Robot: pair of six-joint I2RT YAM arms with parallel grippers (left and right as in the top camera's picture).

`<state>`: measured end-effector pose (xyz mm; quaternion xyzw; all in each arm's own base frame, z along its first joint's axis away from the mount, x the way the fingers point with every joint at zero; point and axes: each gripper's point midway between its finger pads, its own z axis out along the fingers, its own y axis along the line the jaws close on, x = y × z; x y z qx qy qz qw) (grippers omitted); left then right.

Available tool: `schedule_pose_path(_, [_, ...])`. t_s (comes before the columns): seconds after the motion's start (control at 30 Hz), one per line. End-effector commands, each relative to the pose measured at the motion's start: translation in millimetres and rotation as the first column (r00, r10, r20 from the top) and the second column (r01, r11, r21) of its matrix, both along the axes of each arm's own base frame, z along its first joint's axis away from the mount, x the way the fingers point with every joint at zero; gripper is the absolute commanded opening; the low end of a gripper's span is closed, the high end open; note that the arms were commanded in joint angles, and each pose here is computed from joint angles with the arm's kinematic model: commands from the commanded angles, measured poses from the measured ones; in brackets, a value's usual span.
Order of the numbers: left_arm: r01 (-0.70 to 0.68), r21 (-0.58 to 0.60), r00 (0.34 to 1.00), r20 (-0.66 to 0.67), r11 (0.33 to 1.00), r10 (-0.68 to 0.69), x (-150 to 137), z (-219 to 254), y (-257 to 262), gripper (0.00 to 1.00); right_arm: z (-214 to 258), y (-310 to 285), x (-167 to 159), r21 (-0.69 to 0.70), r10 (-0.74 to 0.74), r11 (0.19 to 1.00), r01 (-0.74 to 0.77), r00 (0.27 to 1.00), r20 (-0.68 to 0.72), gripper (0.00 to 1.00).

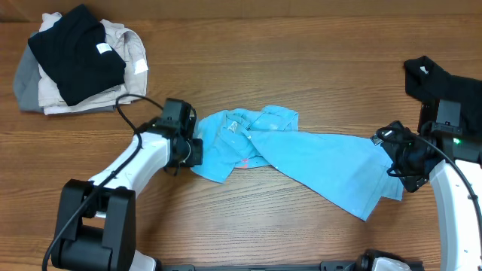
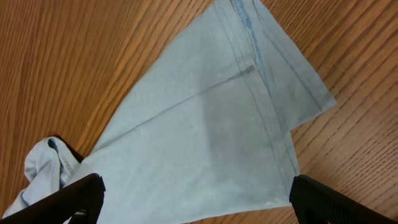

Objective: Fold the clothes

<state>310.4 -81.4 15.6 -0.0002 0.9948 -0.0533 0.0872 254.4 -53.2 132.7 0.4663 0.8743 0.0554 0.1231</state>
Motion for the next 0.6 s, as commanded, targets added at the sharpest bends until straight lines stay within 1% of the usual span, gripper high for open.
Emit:
schedule_pose_path(0.0, [-0.108, 0.078, 0.99, 0.099, 0.991, 0.1, 23.9, 32.1, 16.0, 0.04, -0.5, -2.4, -2.1, -0.014, -0.001, 1.0, 0.001, 1.0, -0.01, 1.0])
schedule_pose_path(0.13, [-0.233, 0.109, 0.966, 0.141, 0.966, 0.217, 27.7, 56.8, 32.4, 0.04, -4.1, -0.9, -8.2, -0.006, -0.001, 1.0, 0.001, 0.999, -0.044, 1.0])
schedule_pose_path(0.27, [-0.324, 0.094, 0.939, 0.153, 0.941, 0.308, 24.5, 72.2, 50.1, 0.04, -11.5, 1.8, -16.1, 0.013, 0.001, 1.0, 0.0, 0.995, -0.102, 1.0])
schedule_pose_path(0.43, [-0.441, 0.095, 0.894, 0.131, 0.893, 0.428, 16.5, 74.8, 85.7, 0.04, -23.5, 11.3, -24.3, 0.075, 0.016, 0.997, -0.002, 0.983, -0.181, 1.0])
schedule_pose_path(0.57, [-0.518, 0.105, 0.855, 0.104, 0.849, 0.508, 8.0, 72.9, 114.9, 0.04, -32.5, 12.9, -28.5, 0.091, 0.019, 0.996, 0.002, 0.972, -0.235, 1.0])
